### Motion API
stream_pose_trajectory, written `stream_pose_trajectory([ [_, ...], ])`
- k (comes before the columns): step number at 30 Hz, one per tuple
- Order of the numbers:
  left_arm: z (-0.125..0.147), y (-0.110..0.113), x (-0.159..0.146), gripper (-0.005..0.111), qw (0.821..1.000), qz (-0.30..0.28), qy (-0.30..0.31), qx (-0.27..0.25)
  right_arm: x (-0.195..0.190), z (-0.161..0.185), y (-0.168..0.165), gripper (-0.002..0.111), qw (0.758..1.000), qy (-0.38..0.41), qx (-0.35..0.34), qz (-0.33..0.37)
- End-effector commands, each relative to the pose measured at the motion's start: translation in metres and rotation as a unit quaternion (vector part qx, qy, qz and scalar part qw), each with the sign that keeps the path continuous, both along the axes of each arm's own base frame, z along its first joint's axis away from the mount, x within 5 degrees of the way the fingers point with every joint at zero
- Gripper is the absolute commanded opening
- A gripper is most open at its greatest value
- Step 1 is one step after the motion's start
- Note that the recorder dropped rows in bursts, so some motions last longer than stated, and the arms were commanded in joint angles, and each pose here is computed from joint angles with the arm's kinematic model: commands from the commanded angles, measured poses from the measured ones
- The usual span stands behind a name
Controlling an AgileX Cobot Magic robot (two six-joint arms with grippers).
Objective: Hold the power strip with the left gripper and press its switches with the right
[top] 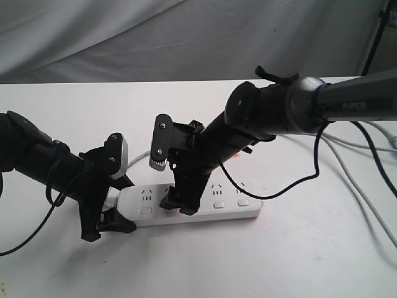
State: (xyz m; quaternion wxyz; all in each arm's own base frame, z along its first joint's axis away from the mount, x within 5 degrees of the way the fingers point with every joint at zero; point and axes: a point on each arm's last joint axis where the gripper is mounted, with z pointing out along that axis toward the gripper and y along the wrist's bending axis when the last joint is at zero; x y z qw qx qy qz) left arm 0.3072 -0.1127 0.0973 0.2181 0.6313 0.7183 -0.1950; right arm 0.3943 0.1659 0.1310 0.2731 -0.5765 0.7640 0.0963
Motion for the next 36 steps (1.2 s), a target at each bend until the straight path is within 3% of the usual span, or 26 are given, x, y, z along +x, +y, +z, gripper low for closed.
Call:
stream_pose_trajectory([
  [1, -0.001, 0.000, 0.003, 0.000, 1.000, 0.001, -0.016, 0.014, -0.002, -0.017, -0.003, 0.084, 0.999, 0.005, -0.035, 0.025],
  [36, -0.001, 0.000, 0.003, 0.000, 1.000, 0.001, -0.016, 0.014, -0.013, -0.031, -0.007, 0.084, 0.995, -0.013, -0.081, 0.064],
])
